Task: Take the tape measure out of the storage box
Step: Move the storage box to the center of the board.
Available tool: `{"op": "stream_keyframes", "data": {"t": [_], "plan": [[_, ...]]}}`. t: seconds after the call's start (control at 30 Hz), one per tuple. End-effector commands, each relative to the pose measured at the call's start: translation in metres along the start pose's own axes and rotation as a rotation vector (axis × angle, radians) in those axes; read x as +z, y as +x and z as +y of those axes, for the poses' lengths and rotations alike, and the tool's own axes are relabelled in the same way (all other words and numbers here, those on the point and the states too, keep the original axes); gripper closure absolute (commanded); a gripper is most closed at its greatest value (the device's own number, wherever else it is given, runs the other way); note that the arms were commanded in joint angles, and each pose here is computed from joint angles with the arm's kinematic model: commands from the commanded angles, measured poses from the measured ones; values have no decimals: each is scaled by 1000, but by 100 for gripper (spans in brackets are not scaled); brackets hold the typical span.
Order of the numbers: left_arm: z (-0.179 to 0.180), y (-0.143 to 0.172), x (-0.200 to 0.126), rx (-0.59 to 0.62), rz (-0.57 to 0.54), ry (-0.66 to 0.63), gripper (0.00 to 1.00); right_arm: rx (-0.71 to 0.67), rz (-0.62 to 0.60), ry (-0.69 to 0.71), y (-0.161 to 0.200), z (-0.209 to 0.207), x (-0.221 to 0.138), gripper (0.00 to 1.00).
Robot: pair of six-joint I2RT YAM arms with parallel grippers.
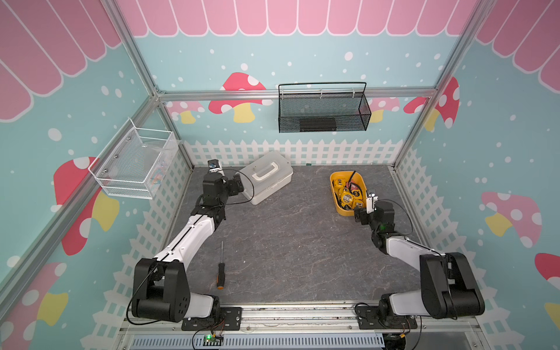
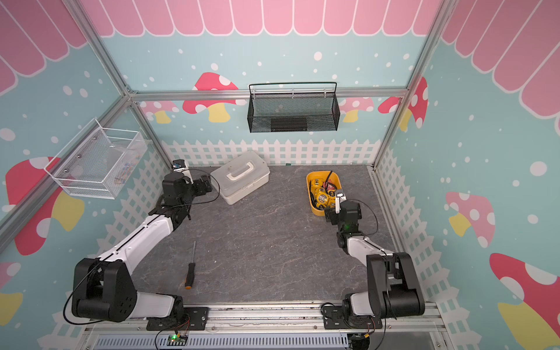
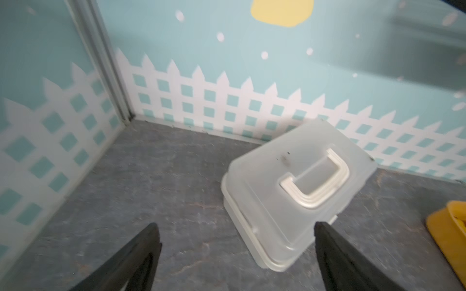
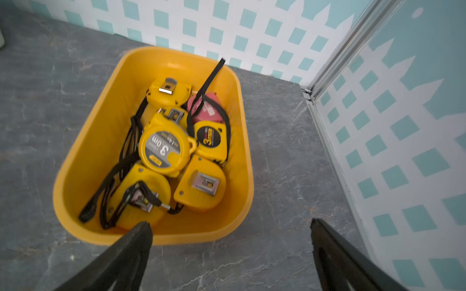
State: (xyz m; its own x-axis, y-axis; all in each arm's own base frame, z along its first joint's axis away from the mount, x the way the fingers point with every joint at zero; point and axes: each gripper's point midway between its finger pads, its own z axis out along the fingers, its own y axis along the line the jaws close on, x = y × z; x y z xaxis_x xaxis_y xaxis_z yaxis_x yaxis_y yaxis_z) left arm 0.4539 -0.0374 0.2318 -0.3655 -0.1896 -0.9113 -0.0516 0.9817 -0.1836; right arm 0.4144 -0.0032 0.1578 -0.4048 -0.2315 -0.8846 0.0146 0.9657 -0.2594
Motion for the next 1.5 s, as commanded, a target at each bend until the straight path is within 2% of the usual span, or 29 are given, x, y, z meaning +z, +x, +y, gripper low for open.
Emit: {"op": "stream_keyframes", "data": {"t": [0.0, 0.07, 0.23, 0.4, 0.57, 0.77, 1.07, 1.33, 1.4, 1.47], "plan": [[-45, 62, 9, -36, 212, 148, 8, 6, 158, -15, -4, -8, -4, 1], [-68, 78, 12, -2, 268, 188, 11, 42, 256, -26, 1, -12, 10, 3], [-106, 99, 9, -30, 341, 284, 14, 117, 420, -66, 5, -10, 49, 23], [-129, 116, -2, -41, 366, 341, 15, 169, 488, -65, 4, -19, 86, 30], [-138, 126, -11, -43, 386, 360, 15, 183, 592, -62, 25, -27, 114, 38], [-150, 133, -22, -45, 402, 391, 15, 162, 628, -107, 37, -20, 123, 54], [-157, 131, -22, -57, 402, 408, 15, 174, 685, -226, 49, 2, 125, 62], [-158, 127, -24, -59, 396, 401, 15, 193, 729, -294, 64, 17, 118, 93], [-158, 127, -25, -62, 396, 400, 15, 196, 728, -314, 63, 21, 113, 99], [-157, 127, -24, -69, 396, 394, 15, 193, 729, -326, 62, 26, 105, 100]]}}
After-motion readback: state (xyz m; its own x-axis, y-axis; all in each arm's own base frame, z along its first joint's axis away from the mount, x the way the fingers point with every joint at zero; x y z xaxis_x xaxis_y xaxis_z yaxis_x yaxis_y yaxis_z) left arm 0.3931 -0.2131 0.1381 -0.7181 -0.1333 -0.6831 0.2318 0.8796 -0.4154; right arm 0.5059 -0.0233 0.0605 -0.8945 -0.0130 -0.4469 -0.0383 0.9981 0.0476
